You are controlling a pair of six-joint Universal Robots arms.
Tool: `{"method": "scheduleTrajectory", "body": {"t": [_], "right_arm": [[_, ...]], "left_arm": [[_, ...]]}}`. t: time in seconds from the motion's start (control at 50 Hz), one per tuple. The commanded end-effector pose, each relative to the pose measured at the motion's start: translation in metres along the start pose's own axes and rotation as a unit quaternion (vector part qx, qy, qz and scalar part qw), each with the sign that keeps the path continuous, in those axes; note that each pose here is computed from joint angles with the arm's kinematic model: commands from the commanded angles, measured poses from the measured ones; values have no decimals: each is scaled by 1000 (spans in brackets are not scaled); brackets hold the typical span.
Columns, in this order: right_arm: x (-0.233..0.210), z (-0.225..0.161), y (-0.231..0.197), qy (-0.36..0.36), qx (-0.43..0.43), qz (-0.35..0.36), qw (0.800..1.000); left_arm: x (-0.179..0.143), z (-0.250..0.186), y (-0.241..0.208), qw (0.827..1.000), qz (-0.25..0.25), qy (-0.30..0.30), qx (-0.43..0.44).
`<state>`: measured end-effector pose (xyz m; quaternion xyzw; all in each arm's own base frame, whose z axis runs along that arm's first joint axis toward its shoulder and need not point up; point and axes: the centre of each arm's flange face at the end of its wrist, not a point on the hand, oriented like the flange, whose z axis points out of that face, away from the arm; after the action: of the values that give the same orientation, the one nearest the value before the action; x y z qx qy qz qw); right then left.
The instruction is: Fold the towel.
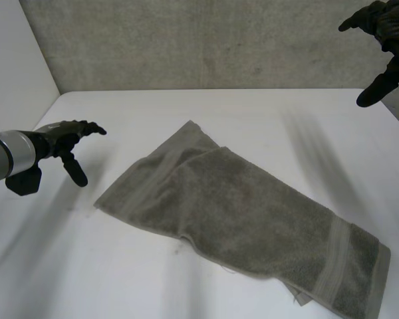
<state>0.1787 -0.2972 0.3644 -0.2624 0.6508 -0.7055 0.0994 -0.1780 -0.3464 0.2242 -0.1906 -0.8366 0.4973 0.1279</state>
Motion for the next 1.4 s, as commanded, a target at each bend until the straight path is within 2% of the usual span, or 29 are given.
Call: {"method": "scheduleTrajectory", "body": {"t": [0.02,0.34,0.56,0.74,0.92,1.02,1.1,1.16,1.3,1.4], "right_arm": [[0,0,1,0,-1,1,1000],[-8,1,20,-19,-37,-15,999],[-31,-3,75,-61,-128,-51,989],[-47,-19,120,-99,-223,-11,970],[-77,-46,157,-153,-268,-21,951],[-87,-51,167,-161,-258,-36,952],[-94,-52,171,-163,-249,-43,954],[-96,-54,173,-165,-250,-42,953],[-107,-59,175,-179,-247,-44,951],[-109,-59,175,-180,-246,-45,951]], "left_arm": [[0,0,0,1000,0,0,0],[-1,10,13,1000,12,4,-12],[1,22,41,998,55,5,-4],[14,25,53,997,70,18,9],[50,24,66,994,93,56,11],[77,20,73,990,109,85,9],[86,17,78,989,112,95,4],[107,11,84,986,118,118,3],[137,3,91,985,124,121,19],[173,-8,98,981,135,138,38]]}}
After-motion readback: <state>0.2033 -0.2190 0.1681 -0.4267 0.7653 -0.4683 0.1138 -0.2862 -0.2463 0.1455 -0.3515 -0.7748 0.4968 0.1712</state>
